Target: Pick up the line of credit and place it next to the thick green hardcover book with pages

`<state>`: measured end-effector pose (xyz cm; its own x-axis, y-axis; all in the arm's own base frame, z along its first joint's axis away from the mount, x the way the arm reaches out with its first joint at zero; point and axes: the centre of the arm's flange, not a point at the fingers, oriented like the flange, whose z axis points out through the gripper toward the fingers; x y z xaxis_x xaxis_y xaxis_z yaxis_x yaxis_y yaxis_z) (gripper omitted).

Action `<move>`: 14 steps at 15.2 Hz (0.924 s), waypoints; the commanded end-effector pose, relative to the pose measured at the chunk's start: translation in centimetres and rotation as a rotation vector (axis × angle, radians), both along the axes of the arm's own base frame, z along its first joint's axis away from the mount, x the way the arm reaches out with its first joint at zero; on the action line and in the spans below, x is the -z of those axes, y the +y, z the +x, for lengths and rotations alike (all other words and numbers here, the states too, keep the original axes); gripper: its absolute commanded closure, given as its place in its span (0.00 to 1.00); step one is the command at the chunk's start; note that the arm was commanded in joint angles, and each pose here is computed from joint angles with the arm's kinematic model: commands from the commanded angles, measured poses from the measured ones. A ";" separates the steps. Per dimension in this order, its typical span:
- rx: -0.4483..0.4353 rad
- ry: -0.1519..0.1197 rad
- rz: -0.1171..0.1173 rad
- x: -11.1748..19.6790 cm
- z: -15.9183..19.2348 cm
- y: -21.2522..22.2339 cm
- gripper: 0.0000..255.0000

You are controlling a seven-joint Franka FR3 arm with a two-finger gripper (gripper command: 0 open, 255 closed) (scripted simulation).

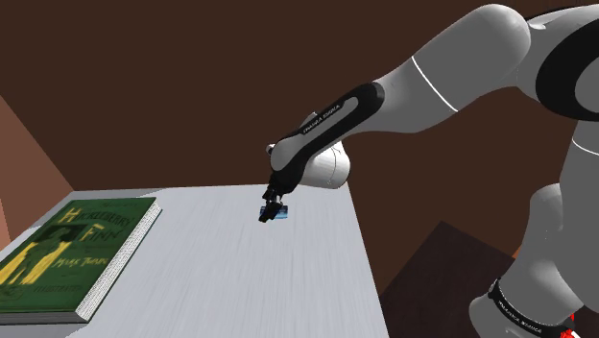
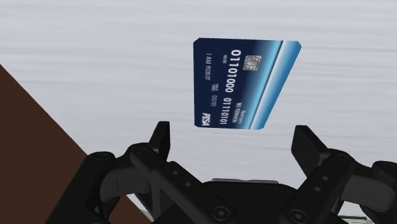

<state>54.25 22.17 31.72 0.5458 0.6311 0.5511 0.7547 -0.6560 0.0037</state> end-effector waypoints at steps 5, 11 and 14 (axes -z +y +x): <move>0.000 0.000 0.000 0.0 0.0 0.0 1.00; 0.000 0.000 0.000 0.0 0.0 0.0 1.00; 0.000 0.000 0.000 -1.1 0.0 0.0 1.00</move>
<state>54.22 22.16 32.40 0.5458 0.6310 0.5513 0.7547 -0.6560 0.0038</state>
